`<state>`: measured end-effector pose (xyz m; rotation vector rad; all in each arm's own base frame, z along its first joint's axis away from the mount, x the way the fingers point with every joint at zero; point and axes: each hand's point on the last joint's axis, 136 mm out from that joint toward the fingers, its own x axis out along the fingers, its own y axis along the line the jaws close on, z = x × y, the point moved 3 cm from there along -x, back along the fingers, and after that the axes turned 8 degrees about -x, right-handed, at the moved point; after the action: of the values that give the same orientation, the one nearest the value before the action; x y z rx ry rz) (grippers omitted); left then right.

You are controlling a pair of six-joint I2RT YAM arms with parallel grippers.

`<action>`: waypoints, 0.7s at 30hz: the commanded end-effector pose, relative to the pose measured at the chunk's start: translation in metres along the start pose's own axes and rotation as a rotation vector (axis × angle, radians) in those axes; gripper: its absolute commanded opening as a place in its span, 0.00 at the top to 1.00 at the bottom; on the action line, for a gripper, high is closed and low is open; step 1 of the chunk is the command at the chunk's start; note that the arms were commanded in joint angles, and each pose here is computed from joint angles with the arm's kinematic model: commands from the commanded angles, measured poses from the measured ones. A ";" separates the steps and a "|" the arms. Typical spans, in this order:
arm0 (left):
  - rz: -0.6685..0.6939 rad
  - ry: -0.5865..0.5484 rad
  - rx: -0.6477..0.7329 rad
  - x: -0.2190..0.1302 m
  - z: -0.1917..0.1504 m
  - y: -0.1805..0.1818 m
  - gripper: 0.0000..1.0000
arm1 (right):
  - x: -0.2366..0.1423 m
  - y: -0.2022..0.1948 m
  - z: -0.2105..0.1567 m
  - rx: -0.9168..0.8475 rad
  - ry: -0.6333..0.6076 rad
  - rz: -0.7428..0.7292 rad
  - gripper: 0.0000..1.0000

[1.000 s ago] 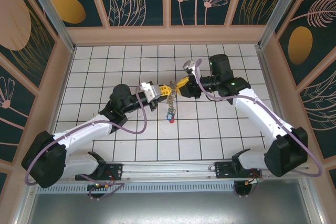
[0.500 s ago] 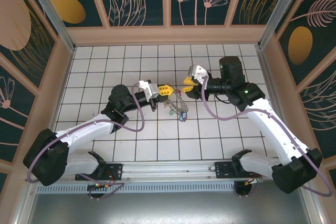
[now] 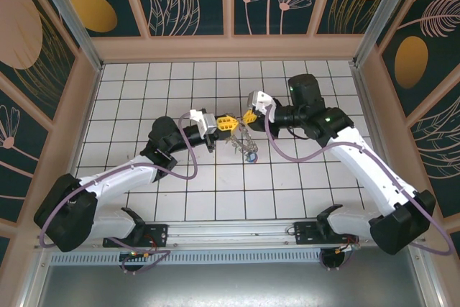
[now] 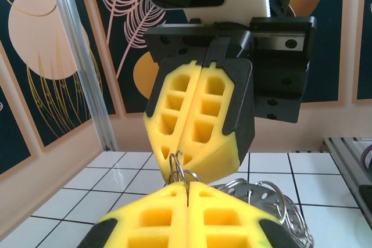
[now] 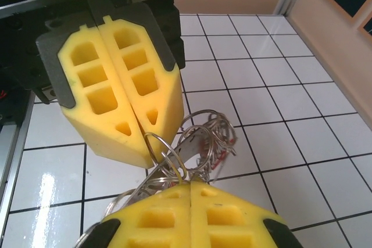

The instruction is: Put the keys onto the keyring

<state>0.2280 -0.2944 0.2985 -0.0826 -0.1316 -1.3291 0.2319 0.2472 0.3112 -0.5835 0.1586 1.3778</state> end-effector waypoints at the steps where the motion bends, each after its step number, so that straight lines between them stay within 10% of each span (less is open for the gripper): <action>1: -0.044 -0.085 0.040 0.001 0.017 -0.010 1.00 | 0.005 0.011 0.004 -0.015 0.006 0.067 1.00; 21: -0.079 -0.128 0.007 0.000 0.017 -0.016 1.00 | -0.023 0.016 0.008 -0.120 0.064 -0.039 0.83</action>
<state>0.2217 -0.2966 0.2990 -0.1364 -0.1637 -1.3609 0.2162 0.2408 0.3100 -0.6633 0.1775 1.3776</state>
